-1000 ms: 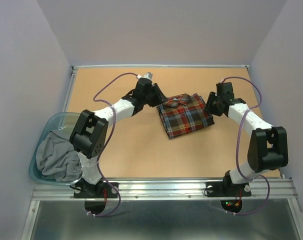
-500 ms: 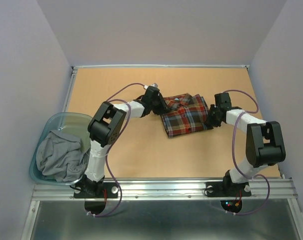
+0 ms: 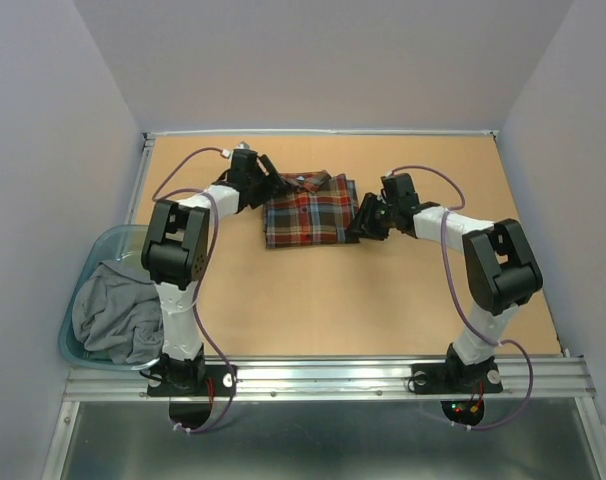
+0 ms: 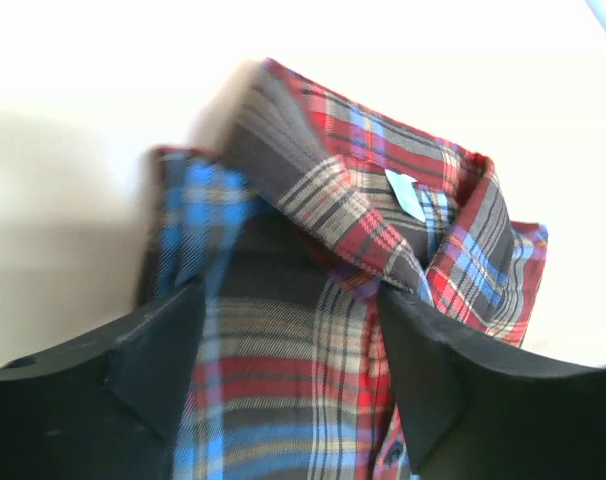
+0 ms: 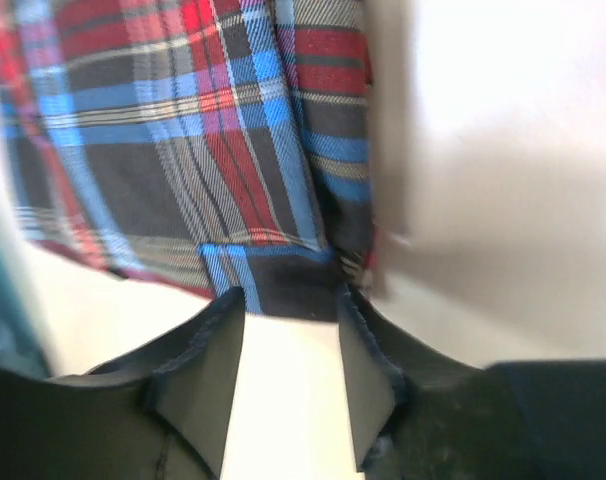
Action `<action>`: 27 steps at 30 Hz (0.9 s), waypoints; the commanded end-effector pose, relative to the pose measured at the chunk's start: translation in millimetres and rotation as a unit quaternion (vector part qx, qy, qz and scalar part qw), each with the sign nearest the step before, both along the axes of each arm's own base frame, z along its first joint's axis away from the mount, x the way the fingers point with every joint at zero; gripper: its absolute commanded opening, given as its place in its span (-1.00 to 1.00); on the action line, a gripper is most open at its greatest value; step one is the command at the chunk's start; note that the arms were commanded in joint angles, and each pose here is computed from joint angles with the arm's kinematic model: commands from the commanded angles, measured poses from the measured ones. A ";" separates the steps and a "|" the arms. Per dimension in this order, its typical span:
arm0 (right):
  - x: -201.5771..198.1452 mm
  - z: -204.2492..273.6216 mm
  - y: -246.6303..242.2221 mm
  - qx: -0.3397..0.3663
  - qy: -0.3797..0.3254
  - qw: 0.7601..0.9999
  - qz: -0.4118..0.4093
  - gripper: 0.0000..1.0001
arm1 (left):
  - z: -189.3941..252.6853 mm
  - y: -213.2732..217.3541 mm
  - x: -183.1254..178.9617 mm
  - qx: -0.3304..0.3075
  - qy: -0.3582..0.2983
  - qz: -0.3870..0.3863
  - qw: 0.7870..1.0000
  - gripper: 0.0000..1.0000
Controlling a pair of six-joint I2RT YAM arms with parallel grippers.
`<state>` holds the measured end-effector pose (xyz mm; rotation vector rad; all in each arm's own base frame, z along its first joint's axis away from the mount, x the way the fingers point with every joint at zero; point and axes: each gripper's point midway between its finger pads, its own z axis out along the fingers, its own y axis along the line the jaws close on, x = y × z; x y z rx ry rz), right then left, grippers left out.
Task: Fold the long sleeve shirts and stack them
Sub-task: Neatly place the folded shirt to the corner
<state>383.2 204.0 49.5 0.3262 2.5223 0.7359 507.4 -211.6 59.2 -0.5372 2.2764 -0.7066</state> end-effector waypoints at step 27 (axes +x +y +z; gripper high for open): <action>-65.2 149.8 -55.5 -0.013 -0.198 0.980 -0.027 1.00 | 20.6 -39.2 -154.0 -0.125 0.052 0.126 0.983 0.79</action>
